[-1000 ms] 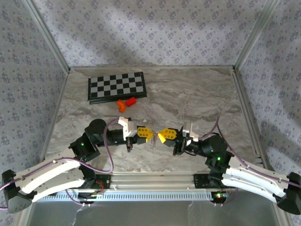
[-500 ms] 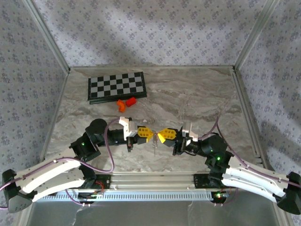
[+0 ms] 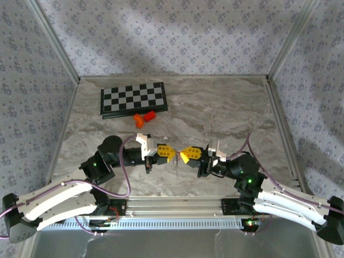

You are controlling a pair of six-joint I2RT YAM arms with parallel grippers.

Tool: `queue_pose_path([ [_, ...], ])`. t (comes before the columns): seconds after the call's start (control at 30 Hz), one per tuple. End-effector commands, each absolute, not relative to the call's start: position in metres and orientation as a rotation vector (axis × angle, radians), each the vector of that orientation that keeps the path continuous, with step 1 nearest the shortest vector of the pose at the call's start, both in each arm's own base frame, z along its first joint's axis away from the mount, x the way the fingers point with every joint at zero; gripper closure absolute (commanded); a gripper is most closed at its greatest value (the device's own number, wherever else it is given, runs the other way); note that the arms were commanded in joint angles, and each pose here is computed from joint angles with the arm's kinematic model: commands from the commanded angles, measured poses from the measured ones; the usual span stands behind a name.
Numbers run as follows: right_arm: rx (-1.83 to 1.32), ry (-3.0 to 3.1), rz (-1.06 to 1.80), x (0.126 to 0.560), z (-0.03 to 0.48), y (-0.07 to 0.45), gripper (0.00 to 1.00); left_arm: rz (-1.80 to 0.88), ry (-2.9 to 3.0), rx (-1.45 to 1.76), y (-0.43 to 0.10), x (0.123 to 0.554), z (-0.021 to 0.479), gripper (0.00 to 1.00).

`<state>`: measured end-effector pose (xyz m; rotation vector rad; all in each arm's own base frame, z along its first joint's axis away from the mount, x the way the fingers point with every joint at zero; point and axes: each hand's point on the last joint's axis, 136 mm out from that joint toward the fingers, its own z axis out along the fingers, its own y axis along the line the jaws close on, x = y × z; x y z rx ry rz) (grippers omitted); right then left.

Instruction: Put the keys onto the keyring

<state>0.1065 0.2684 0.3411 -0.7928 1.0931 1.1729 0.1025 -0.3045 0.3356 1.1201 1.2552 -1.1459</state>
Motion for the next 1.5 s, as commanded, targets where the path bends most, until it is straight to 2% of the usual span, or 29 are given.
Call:
queue_pose_path([
  [0.0,-0.758,1.057,1.185,0.1057,0.3503,0.2623,1.00,-1.166,1.157,1.121,-0.3022,0.0937,0.3604,1.00],
  [1.47,-0.759,1.057,1.170,0.1066,0.3477,0.2608,1.00,-1.175,1.152,1.128,-0.3023,0.0919,0.3625,1.00],
])
